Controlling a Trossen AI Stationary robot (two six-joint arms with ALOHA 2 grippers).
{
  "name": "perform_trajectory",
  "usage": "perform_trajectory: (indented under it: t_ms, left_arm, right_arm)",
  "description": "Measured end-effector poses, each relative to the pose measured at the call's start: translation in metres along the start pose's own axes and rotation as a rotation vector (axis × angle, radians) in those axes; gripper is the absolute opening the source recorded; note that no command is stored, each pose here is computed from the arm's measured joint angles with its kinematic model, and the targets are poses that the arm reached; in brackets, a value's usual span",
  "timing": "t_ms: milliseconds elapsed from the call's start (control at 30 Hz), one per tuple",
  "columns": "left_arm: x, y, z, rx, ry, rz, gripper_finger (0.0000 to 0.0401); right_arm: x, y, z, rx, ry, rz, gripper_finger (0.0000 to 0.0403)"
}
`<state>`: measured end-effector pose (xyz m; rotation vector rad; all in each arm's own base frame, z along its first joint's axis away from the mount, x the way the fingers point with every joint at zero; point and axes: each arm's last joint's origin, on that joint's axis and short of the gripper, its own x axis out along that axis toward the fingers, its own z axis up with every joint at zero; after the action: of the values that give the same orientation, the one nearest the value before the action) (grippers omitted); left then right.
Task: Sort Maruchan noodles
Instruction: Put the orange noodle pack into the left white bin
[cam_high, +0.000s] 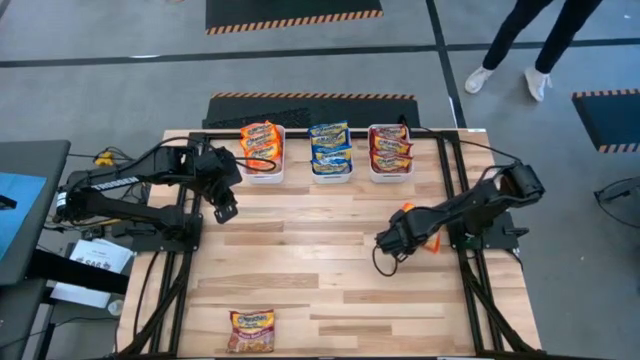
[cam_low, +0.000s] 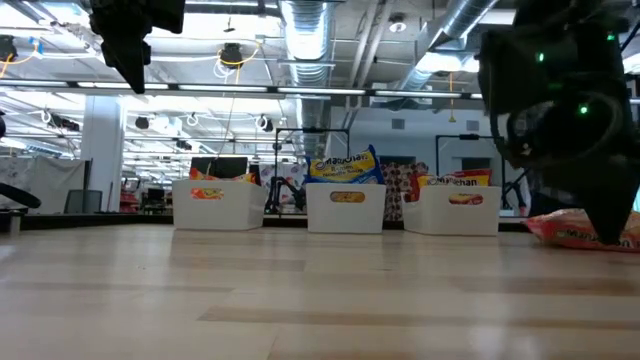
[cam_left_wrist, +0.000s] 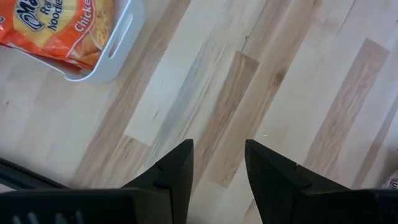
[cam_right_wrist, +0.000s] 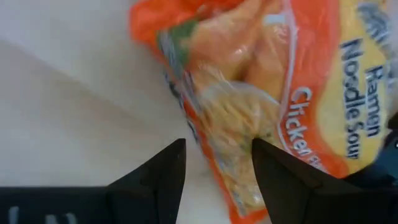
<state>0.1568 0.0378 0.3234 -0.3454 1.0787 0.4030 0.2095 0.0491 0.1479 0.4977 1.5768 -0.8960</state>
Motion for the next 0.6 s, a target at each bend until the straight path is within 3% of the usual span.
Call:
perform_trajectory:
  t_ms: [333, 600]
  left_arm:
    - [0.000, 0.000, 0.001, -0.008, -0.011, 0.011, 0.0129]
    - [0.000, 0.000, 0.001, -0.015, -0.011, 0.010, 0.0129]
  right_arm:
    - [0.030, 0.010, 0.011, -0.073, 0.110, -0.107, 0.0189]
    - [0.030, 0.010, 0.019, -0.031, 0.120, -0.116, 0.0045]
